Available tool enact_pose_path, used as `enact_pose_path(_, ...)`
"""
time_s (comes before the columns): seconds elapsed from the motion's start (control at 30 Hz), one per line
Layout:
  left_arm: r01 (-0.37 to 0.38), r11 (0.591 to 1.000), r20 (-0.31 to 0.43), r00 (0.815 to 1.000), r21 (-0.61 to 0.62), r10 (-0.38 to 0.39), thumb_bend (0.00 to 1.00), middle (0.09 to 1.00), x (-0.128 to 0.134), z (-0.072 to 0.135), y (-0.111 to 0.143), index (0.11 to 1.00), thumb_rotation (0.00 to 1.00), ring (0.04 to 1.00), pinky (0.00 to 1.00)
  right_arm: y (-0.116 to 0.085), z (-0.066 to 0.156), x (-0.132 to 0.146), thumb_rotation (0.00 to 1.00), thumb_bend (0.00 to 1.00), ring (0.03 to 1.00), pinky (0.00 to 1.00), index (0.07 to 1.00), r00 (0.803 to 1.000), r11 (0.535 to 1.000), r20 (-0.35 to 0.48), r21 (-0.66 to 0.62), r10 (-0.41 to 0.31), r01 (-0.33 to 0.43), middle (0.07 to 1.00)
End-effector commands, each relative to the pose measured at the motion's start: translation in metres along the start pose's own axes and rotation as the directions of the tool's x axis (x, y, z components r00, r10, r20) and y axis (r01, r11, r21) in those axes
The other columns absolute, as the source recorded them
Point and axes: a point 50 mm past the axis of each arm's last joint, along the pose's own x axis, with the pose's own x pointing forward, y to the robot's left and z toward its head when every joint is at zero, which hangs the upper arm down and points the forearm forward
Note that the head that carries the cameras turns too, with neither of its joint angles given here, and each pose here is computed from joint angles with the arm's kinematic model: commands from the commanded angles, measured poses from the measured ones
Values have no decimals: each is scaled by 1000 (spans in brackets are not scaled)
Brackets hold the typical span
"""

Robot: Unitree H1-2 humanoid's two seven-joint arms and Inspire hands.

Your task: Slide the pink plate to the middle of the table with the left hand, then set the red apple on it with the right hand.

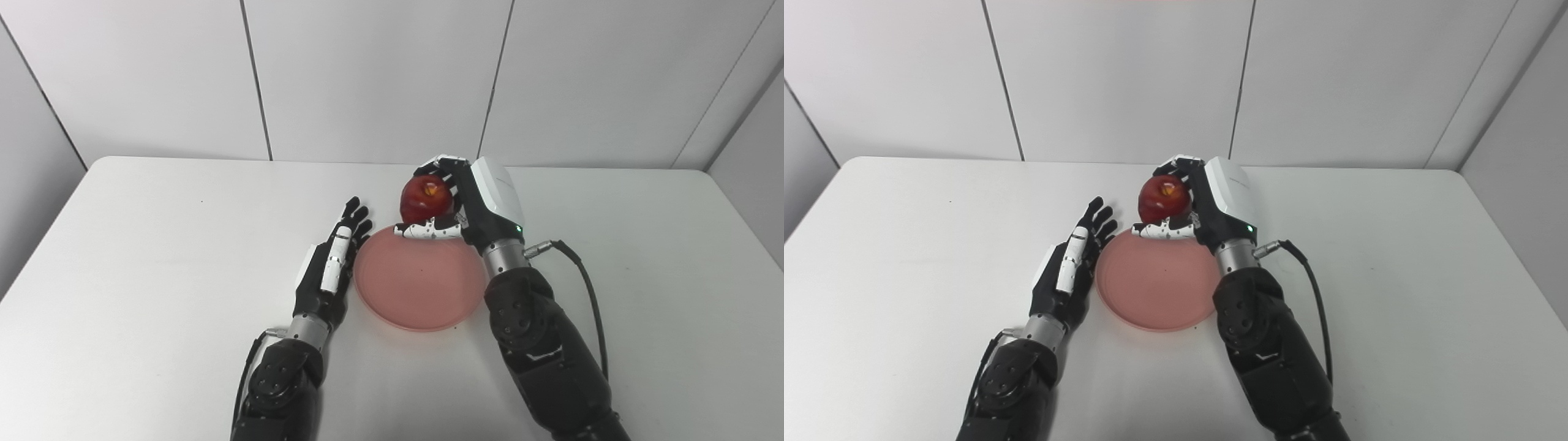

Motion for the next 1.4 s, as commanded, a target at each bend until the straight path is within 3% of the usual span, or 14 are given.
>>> enact_pose_path(0.0,-27,1000,-74,997,-5,27,395,986,-7,-17,-1,971,1000,973,969,-6,19,11,136,520,345,260,484,993,999,111,12,-38,37,436)
enact_pose_path(0.47,-52,999,-59,997,-5,52,389,982,-7,-17,0,967,1000,972,963,27,-5,-2,135,520,332,246,485,998,999,36,19,43,-43,433)
enact_pose_path(1.37,-60,998,-50,997,-14,60,380,974,-9,-15,0,955,1000,966,963,51,-22,-16,134,519,335,241,485,994,993,-10,11,113,-113,440)
